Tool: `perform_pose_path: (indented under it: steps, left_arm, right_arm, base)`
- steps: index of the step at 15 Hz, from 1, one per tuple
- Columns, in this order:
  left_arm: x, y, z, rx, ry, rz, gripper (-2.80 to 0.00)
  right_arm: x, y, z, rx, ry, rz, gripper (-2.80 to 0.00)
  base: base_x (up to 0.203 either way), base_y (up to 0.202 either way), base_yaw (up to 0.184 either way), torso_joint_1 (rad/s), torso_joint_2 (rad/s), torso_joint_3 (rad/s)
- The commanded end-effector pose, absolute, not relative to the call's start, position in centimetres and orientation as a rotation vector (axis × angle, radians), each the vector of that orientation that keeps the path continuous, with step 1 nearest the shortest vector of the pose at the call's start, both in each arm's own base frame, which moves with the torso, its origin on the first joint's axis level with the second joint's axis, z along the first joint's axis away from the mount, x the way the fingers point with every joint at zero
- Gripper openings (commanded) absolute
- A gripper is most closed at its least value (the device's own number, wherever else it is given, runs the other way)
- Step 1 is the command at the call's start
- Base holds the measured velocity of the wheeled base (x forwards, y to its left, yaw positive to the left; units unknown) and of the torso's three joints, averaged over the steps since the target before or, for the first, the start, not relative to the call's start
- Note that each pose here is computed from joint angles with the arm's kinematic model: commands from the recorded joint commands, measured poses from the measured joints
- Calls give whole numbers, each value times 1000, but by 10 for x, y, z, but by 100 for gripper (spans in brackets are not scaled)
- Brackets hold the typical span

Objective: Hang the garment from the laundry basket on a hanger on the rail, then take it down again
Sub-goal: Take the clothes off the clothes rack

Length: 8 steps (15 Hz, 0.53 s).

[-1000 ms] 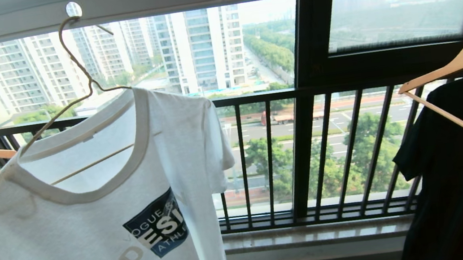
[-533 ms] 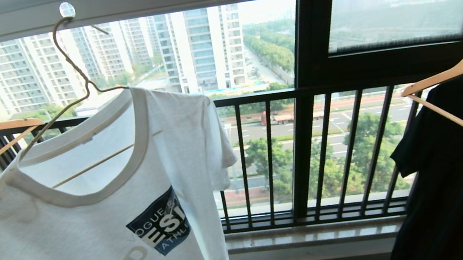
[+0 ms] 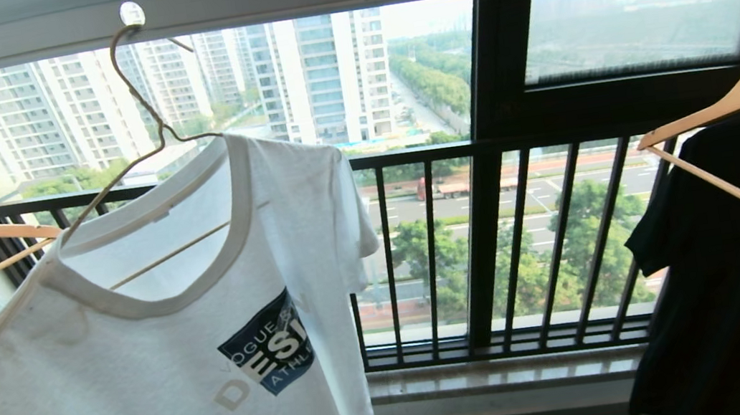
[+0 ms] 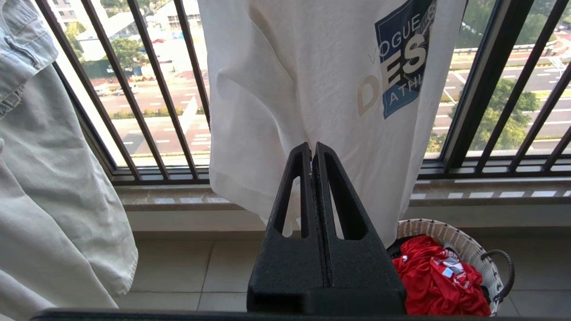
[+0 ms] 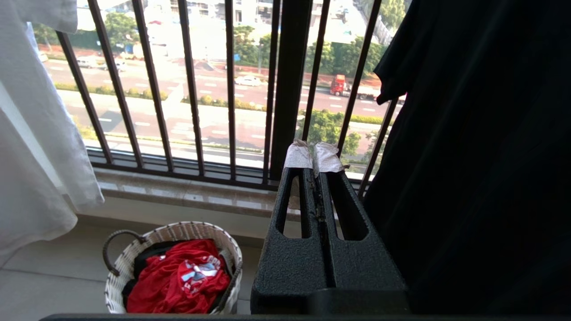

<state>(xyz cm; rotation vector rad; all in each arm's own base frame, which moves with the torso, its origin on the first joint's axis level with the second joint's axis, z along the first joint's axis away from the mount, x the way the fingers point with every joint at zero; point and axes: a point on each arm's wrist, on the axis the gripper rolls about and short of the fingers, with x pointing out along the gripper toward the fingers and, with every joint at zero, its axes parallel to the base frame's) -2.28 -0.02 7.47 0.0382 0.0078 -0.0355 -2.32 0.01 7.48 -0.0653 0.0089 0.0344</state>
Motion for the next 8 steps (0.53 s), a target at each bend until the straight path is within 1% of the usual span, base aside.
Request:
perform_pose_path:
  steps: [1,8]
  left_arm:
    - [-23,0,75,38,7,-37,-280]
    - [-23,0,75,47,8,-36,-280]
  right_arm:
    - [-23,0,75,-66,11,36,-280]
    - [-23,0,75,-80,11,37,-280]
  base:
    - [0,0,0,0,0,0]
    - [0,0,0,0,0,0]
